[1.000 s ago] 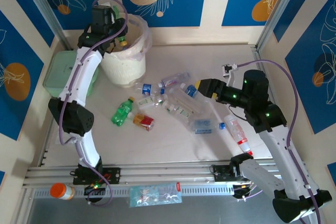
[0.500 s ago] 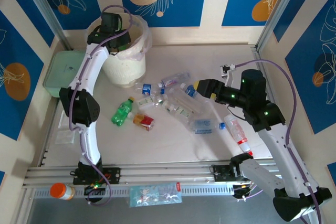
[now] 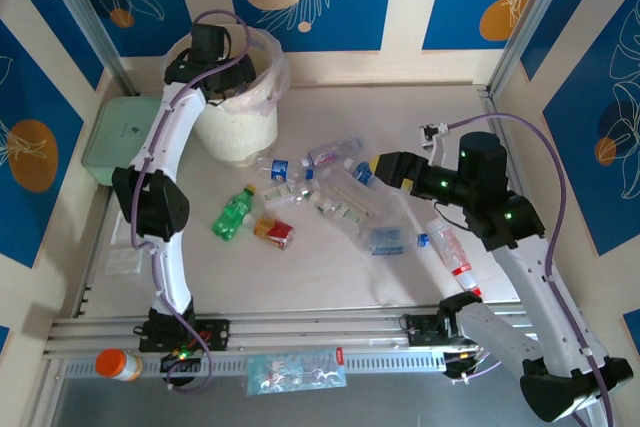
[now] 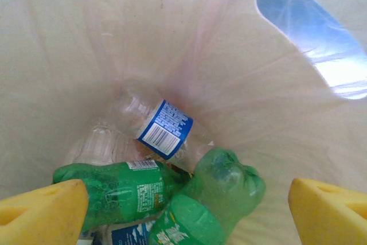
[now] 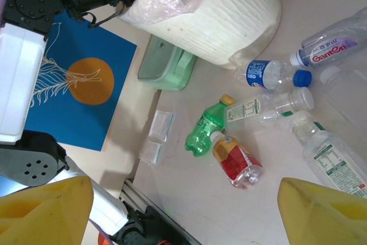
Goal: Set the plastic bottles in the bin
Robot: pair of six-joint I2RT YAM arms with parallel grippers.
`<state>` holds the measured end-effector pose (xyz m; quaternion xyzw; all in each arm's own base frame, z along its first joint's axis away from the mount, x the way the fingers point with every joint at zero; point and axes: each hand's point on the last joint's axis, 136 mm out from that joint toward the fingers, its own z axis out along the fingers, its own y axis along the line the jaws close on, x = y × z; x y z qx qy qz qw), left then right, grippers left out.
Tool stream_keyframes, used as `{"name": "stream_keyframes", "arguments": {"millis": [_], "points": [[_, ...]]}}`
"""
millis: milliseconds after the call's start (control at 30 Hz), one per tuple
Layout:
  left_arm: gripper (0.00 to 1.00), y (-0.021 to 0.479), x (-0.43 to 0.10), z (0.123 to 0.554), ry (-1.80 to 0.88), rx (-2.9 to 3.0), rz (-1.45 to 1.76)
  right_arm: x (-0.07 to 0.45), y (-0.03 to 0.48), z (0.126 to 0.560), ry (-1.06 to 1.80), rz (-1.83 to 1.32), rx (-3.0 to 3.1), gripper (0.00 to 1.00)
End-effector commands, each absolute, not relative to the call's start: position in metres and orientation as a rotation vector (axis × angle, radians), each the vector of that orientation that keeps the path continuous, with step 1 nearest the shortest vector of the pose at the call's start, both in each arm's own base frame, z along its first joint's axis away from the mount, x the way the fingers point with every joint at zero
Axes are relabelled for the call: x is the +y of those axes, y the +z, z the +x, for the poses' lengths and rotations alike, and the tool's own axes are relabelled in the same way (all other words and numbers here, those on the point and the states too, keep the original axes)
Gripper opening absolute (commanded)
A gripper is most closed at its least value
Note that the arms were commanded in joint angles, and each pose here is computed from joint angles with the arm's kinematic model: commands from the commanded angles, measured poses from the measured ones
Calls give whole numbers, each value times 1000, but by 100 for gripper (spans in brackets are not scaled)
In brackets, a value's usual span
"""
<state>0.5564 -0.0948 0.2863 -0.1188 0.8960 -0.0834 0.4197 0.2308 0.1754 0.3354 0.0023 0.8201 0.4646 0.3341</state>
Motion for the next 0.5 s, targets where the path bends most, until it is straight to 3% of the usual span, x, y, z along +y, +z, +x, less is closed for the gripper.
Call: {"name": "stream_keyframes", "arguments": {"millis": [0,233,467], "points": [[90,353,-89,535,-286,2131,-298,173,348,222,1191,-26,2111,84],[89,397,-92,485,-385,2097,-289,176,345,218,1182,-43,2120,84],[87,380,-90,400,-490,2094,-382,177,331,215,1154,-38,2149,84]]}}
